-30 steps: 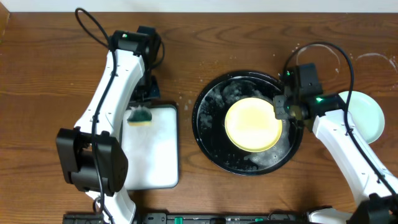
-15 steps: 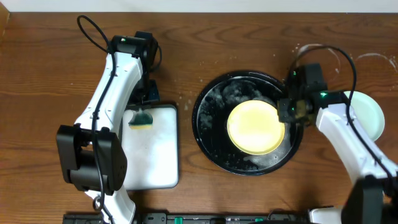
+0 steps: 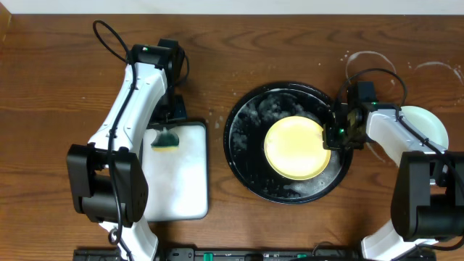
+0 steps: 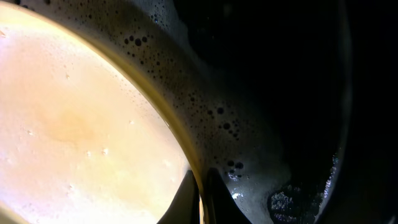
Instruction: Clean dirty plates on tray and stack at the side
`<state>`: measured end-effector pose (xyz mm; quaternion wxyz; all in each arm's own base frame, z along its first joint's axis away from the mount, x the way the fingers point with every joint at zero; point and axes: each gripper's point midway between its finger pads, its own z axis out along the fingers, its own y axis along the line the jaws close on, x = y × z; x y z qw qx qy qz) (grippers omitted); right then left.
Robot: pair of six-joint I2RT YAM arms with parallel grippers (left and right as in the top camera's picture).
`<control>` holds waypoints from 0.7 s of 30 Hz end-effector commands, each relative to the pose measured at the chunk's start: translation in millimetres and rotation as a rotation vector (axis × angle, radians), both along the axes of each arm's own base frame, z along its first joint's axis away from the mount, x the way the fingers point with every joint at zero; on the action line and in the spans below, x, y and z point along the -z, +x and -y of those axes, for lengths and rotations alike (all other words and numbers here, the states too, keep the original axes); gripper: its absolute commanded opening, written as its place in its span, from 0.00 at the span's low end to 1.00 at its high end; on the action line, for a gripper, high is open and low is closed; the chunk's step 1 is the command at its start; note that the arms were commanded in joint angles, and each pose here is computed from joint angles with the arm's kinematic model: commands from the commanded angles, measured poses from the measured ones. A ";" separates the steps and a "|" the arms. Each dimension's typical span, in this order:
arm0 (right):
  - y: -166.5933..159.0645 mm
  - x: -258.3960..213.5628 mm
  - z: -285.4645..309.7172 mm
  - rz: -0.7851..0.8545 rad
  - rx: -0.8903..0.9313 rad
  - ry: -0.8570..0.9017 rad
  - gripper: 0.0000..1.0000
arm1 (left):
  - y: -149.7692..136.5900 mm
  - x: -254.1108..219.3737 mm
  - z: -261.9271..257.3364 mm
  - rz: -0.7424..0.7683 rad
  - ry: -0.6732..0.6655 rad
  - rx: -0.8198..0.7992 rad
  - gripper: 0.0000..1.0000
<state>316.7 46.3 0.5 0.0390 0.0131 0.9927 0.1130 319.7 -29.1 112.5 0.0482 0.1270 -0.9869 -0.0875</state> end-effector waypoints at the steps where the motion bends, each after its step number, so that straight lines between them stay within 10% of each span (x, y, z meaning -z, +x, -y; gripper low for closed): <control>1: 0.7 6.3 6.5 -0.014 0.017 -0.043 0.01 | -2.3 1.6 -1.8 -0.016 0.004 0.024 0.08; 21: 33.9 -187.5 12.7 0.627 -0.206 -0.764 0.01 | -3.2 1.5 -1.9 -0.022 0.004 0.030 0.08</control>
